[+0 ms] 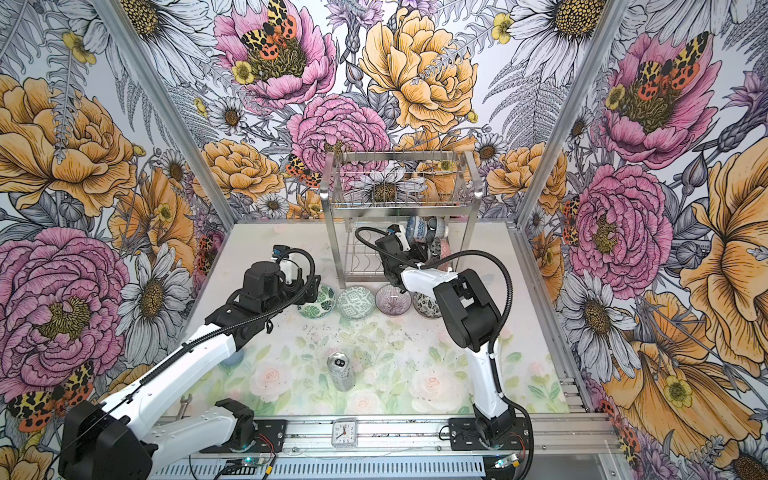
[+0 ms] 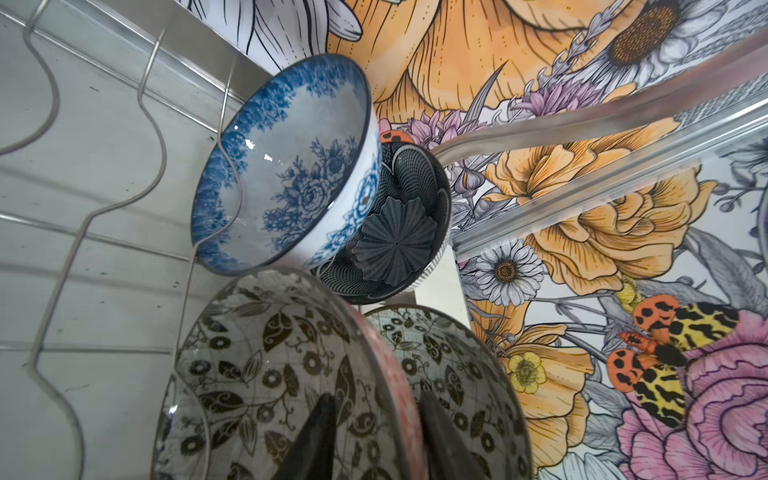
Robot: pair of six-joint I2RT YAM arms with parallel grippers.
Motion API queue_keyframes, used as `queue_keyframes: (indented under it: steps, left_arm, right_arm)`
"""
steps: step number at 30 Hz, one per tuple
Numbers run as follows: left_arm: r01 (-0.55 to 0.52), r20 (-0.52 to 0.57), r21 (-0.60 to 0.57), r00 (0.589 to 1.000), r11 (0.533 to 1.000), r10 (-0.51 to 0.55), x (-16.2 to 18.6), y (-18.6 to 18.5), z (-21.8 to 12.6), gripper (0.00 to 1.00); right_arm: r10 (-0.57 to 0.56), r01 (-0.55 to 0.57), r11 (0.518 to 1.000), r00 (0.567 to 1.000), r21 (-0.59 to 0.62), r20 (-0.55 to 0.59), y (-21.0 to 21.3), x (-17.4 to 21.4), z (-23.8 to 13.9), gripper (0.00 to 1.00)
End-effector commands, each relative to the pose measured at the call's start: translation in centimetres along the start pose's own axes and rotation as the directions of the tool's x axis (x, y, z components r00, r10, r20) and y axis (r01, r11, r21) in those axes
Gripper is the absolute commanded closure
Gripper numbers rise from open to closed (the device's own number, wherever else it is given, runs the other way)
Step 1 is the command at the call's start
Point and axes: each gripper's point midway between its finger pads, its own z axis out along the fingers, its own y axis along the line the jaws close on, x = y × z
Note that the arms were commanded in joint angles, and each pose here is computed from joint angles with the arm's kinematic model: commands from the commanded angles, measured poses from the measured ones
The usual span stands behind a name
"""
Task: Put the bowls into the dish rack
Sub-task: 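Lower the black-leaf bowl upright into the rack beside the matching bowl, then open right gripper and draw back while left gripper moves over monstera bowl, then lower left gripper onto the green monstera-leaf bowl rim and close it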
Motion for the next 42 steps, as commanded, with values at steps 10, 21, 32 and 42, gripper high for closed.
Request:
queue_keyframes:
  steps: [10, 21, 32, 42]
  left_arm:
    - [0.039, 0.021, 0.016, 0.999, 0.999, -0.039, -0.6, 0.2, -0.4, 0.02]
    - [0.113, -0.037, -0.019, 0.993, 0.993, -0.114, 0.8, 1.6, 0.0, 0.01]
    - [0.217, -0.14, -0.041, 0.965, 0.975, -0.22, 5.1, 2.5, 1.1, 0.01]
    - [0.294, -0.235, -0.118, 0.92, 0.948, -0.314, 10.2, 4.9, 2.1, 0.01]
  right_arm:
    - [0.124, -0.113, 0.984, 0.989, -0.138, 0.076, -2.6, -2.8, -4.0, 0.29]
    - [0.326, -0.259, 0.875, 0.94, -0.409, 0.103, -4.1, -2.8, -9.6, 0.0]
    - [0.4, -0.293, 0.803, 0.91, -0.519, 0.105, -5.8, -0.2, -13.6, 0.0]
    - [0.414, -0.318, 0.8, 0.907, -0.509, 0.084, -6.1, 1.3, -13.8, 0.0]
